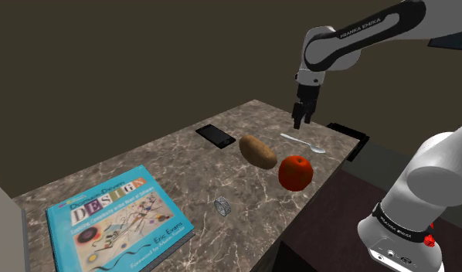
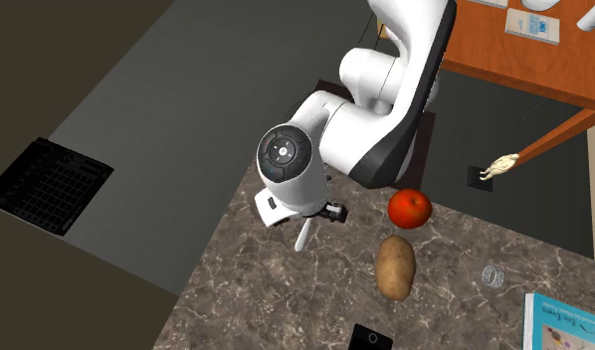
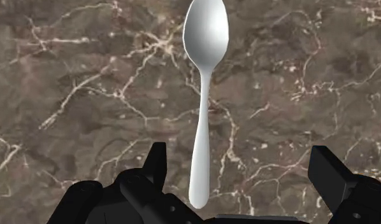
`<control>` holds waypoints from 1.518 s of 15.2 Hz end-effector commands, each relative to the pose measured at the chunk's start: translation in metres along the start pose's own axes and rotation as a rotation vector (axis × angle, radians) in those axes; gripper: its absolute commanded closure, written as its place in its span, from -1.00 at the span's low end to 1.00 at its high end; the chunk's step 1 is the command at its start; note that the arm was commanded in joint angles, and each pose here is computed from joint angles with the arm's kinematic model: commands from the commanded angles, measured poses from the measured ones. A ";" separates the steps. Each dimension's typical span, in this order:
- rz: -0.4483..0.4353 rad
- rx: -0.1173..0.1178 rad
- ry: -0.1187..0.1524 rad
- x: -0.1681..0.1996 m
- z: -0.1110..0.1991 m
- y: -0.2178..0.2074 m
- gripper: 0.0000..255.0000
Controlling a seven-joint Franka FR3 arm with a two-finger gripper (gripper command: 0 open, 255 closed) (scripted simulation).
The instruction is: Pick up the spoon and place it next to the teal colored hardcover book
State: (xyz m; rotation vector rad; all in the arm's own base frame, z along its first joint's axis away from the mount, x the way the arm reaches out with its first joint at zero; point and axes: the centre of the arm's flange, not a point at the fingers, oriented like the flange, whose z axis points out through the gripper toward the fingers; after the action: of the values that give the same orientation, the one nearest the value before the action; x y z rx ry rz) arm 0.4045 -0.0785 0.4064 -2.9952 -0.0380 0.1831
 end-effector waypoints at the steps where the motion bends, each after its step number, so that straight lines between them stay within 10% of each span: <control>1: 0.015 0.009 -0.015 0.009 0.023 0.017 -1.00; 17: 0.020 0.012 -0.020 0.012 0.070 0.023 -1.00; 18: 0.020 0.012 -0.020 0.012 0.070 0.023 1.00; 23: 0.020 0.012 -0.020 0.012 0.070 0.022 1.00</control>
State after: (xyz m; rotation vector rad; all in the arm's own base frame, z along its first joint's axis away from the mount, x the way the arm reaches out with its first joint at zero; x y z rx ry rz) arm 0.4082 -0.0909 0.3335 -2.9840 -0.0074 0.2110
